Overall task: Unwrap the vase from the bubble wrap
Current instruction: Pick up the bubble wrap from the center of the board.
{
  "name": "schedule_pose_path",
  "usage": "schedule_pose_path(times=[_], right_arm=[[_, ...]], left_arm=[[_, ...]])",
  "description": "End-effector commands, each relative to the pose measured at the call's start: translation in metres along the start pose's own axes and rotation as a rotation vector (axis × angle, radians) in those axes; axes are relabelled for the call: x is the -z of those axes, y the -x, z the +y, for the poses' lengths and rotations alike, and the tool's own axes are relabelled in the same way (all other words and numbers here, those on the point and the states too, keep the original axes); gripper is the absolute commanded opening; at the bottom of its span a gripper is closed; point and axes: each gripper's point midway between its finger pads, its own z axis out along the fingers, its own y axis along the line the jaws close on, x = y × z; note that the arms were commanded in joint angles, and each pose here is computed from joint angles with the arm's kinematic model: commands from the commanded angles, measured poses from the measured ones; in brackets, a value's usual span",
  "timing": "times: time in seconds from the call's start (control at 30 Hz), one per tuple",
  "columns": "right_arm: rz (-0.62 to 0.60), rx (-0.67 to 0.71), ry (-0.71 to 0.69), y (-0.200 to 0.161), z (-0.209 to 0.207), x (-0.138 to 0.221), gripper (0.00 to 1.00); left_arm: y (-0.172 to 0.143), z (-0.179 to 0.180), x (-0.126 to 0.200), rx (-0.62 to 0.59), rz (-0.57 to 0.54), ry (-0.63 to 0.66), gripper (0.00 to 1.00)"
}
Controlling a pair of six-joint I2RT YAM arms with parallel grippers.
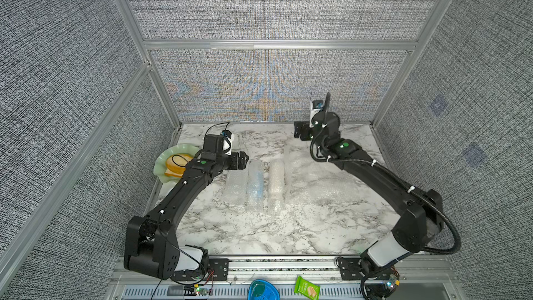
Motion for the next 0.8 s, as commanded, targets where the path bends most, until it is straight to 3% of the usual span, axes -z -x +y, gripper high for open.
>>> schedule_pose_path(times=[0.0, 0.27, 0.5, 0.77], right_arm=[[0.129, -0.053, -0.051, -0.048, 0.013, 0.013, 0.91], [0.429, -0.013, -0.045, -0.144, 0.074, 0.002, 0.86], [0.548, -0.017, -0.079, -0.175, 0.096, -0.009, 0.81], [0.636, -0.019, -0.168, -0.212, 0.088, -0.009, 0.76]], left_arm=[[0.007, 0.013, 0.006, 0.034, -0.028, 0.068, 0.89], [0.022, 0.039, 0.027, 0.102, -0.12, 0.133, 0.9], [0.03, 0.056, 0.037, 0.157, -0.168, 0.12, 0.9], [0.032, 0.071, 0.039, 0.23, -0.178, 0.087, 0.88]])
